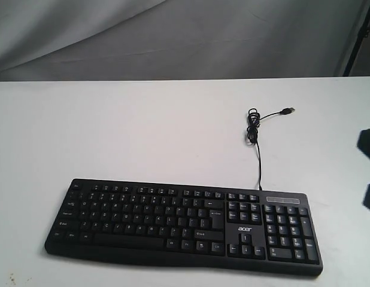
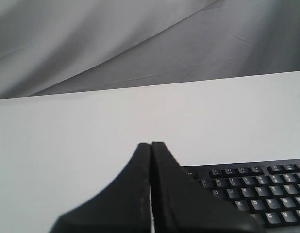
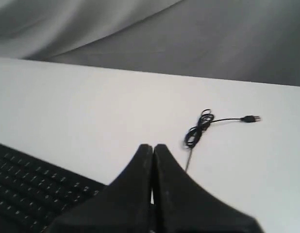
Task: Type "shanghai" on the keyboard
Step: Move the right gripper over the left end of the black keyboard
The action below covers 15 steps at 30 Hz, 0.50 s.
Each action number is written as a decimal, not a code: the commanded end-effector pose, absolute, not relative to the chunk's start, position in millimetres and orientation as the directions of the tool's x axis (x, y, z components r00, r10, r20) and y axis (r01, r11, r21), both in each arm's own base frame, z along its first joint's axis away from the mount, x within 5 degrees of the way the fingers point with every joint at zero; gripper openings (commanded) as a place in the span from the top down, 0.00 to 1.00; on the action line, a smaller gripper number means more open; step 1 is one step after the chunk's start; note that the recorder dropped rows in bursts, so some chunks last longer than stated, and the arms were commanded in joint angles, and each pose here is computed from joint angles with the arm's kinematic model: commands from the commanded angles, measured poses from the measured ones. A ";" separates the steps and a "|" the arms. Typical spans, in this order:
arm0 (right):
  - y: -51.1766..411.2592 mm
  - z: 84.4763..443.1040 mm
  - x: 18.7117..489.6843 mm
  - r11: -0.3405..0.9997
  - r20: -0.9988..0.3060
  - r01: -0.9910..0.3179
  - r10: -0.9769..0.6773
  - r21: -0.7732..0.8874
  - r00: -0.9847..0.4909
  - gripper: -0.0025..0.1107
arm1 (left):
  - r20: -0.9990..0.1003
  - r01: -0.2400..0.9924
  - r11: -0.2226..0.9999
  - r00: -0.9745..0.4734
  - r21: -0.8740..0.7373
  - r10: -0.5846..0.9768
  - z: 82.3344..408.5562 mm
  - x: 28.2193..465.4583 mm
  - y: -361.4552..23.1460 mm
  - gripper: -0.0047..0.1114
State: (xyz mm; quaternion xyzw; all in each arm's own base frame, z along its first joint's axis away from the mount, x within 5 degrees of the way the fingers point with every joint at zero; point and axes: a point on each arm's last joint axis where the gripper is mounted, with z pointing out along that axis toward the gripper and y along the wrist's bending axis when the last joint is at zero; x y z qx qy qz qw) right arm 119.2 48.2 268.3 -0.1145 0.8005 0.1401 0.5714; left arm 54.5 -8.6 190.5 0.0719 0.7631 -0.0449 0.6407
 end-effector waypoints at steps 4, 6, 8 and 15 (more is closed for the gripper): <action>127.9 246.2 128.6 0.731 -0.934 -0.670 -0.137 0.129 -0.330 0.98 | -0.985 0.170 0.985 -0.165 0.022 0.050 189.7 54.4 -8.8 0.96; 152.9 236.1 126.6 0.679 -0.894 -0.718 -0.215 0.151 -0.392 0.98 | -0.985 0.170 0.985 -0.165 0.022 0.050 189.7 54.4 -8.8 0.96; 175.3 227.8 125.5 0.659 -0.830 -0.730 -0.295 0.181 -0.472 0.98 | -0.985 0.170 0.985 -0.165 0.022 0.050 189.7 54.4 -8.8 0.96; 256.3 219.2 136.7 0.533 -0.802 -0.839 -0.453 0.107 -0.389 0.98 | -0.985 0.170 0.985 -0.165 0.022 0.050 189.7 54.4 -8.8 0.96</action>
